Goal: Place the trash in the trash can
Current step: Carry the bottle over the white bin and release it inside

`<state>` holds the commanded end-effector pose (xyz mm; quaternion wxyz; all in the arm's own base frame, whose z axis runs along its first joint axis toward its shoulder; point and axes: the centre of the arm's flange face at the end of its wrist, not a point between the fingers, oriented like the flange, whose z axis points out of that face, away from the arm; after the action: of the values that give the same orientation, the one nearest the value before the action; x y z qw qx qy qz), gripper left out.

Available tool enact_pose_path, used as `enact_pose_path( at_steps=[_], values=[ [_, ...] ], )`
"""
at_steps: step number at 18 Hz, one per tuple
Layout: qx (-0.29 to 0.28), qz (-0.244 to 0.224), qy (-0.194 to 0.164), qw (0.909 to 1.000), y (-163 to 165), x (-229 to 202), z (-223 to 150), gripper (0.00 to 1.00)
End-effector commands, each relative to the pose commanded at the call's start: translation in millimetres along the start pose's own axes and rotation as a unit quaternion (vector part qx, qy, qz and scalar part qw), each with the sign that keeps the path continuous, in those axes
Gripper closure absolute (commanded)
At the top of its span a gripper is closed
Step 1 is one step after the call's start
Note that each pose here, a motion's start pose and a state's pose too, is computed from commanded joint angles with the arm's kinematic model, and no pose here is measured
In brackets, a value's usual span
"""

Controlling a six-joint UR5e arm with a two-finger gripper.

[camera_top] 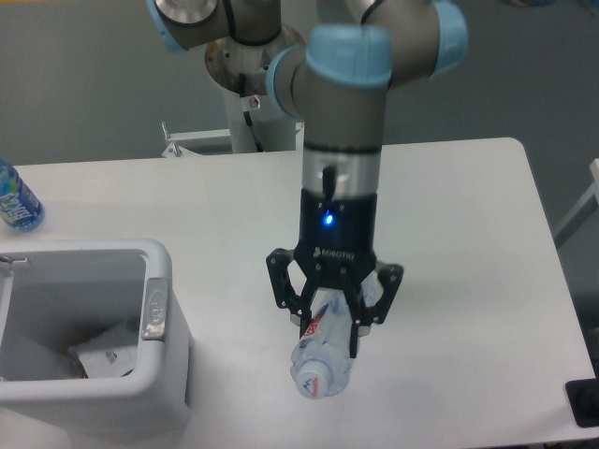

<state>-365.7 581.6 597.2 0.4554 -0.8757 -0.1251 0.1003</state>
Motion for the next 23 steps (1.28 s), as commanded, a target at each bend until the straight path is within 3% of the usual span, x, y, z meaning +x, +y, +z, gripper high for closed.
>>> enact_pose_path(
  at_steps=[4,10,14,15,17,18,23],
  values=[
    [0.015,-0.012,0.032,0.9993,-19.5,60.9,-11.3,0.44],
    [0.015,-0.018,0.108,0.9939,-32.5,183.2,-14.9,0.43],
    [0.003,-0.012,0.131,0.9912,-25.5,219.0,-4.5,0.43],
    [-0.005,-0.012,0.136,0.9906,-20.1,225.0,5.9,0.38],
    [-0.014,-0.013,0.139,0.9902,-14.3,226.9,16.1,0.08],
    [-0.015,-0.014,0.139,0.9901,-13.1,226.9,17.8,0.0],
    [-0.018,-0.013,0.129,0.9914,-10.7,218.9,17.6,0.0]
  ],
)
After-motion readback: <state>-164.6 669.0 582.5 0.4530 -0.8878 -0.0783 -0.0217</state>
